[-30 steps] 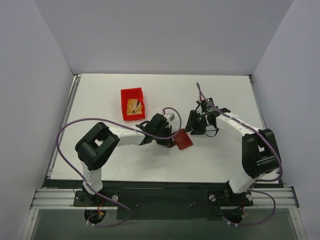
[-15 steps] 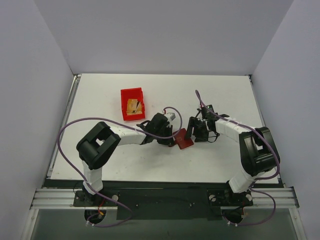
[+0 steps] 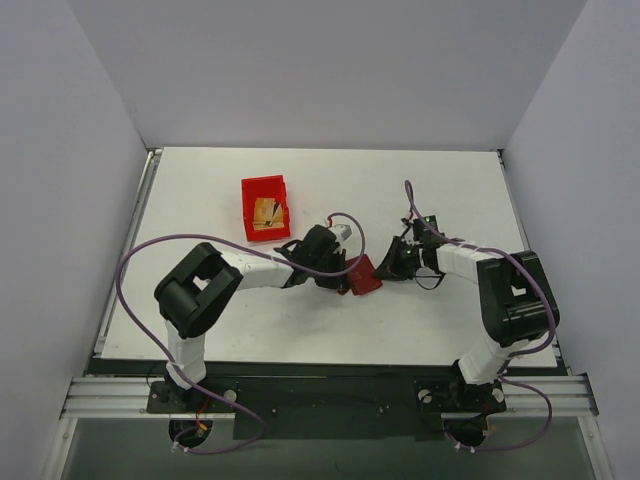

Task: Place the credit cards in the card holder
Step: Turn over the card holder at the center of the board.

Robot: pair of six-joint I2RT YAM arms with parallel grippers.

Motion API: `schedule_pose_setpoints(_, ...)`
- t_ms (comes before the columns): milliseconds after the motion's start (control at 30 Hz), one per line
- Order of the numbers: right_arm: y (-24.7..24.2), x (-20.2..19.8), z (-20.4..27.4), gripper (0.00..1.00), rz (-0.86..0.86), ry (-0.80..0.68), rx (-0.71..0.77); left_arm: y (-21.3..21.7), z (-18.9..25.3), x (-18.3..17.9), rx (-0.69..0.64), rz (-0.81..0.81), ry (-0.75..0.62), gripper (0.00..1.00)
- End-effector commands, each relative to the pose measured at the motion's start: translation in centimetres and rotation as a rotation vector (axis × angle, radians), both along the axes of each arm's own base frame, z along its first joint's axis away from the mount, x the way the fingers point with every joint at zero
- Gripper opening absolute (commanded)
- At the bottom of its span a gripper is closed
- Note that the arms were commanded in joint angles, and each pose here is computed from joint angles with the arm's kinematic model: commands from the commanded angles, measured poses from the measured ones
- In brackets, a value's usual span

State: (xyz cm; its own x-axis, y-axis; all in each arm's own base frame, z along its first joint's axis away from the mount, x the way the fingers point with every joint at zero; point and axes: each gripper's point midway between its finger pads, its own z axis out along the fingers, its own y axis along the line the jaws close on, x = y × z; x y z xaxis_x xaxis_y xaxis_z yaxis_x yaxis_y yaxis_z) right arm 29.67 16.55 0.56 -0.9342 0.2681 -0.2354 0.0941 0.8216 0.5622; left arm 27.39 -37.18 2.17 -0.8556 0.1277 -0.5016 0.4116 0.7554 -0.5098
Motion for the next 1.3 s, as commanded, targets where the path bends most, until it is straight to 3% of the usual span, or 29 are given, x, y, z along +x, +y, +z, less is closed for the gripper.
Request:
schedule_pose_setpoints(0,0.1,-1.2,0.2,0.0,0.006,0.025,0.013,0.9,-2.3,-0.3,0.076,0.012,0.033,0.0)
schedule_pose_setpoints(133,-0.2,-0.3,3.1,0.0,0.005,-0.059,0.0,1.1,-1.3,0.7,0.054,0.037,0.021,0.0)
schedule_pose_setpoints(300,-2.7,0.5,7.1,0.0,-0.04,-0.144,-0.155,1.9,3.9,3.7,-0.05,0.119,-0.039,0.0)
schedule_pose_setpoints(533,-6.0,1.5,12.2,0.0,-0.026,-0.266,-0.638,4.9,9.4,6.0,-0.131,0.216,-0.121,0.0)
schedule_pose_setpoints(833,-3.7,0.9,11.1,0.0,0.167,-0.311,-1.055,10.1,9.1,6.2,-0.047,0.364,-0.138,0.0)
schedule_pose_setpoints(1033,-0.7,0.3,9.0,0.0,0.282,-0.35,-1.18,13.7,7.9,6.0,-0.027,0.514,-0.098,0.0)
schedule_pose_setpoints(1267,3.6,-0.9,7.4,0.0,0.415,-0.388,-1.153,16.7,6.8,5.7,0.019,0.613,-0.08,0.0)
